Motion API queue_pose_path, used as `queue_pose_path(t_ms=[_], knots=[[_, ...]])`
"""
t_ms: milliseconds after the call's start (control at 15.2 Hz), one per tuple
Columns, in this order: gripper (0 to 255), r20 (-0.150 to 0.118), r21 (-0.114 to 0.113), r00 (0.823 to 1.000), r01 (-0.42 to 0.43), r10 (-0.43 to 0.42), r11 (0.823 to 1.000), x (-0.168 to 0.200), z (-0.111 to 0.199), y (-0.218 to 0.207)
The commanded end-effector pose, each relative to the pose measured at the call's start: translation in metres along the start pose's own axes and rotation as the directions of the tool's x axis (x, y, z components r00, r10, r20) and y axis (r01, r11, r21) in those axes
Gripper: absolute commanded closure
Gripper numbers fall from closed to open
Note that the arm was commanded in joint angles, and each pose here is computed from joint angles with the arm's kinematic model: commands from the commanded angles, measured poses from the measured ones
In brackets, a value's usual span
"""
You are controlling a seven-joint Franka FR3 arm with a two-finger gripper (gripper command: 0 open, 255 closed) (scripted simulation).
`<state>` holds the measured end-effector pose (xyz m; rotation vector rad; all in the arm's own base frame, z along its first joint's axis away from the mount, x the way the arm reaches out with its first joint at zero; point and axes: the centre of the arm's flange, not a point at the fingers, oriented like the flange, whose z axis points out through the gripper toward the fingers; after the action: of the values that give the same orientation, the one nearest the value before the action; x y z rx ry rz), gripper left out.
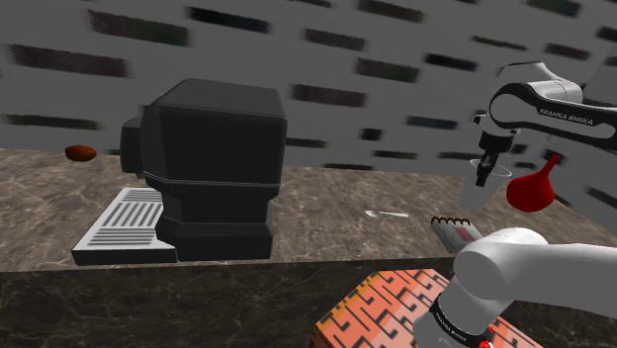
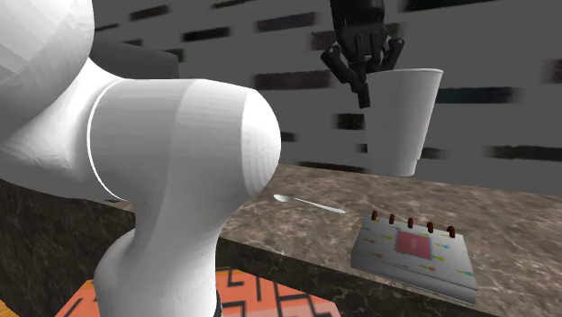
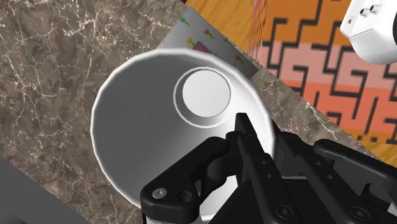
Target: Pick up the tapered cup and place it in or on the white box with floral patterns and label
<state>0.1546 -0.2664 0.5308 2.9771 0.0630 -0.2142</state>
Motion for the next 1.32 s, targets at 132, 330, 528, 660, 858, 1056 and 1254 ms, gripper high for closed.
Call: queue_pose_path(t_ms=[132, 330, 528, 660, 858, 1056, 1254], knots=[[255, 0.001, -0.001, 1.000, 0.001, -0.001, 1.000, -0.024, 0.002, 0.041], [255, 0.001, -0.001, 1.000, 0.001, -0.001, 1.000, -0.021, 0.018, 0.038], [255, 0.001, -0.001, 1.000, 0.001, -0.001, 1.000, -0.019, 0.033, 0.036], [255, 0.001, -0.001, 1.000, 0.001, -0.001, 1.000, -0.018, 0.043, 0.034], [255, 0.001, -0.001, 1.000, 0.001, -0.001, 1.000, -0.015, 0.059, 0.032], [255, 0.001, -0.001, 1.000, 0.001, -0.001, 1.000, -0.013, 0.074, 0.030], [255, 0.001, -0.001, 1.000, 0.001, -0.001, 1.000, -0.011, 0.090, 0.027]])
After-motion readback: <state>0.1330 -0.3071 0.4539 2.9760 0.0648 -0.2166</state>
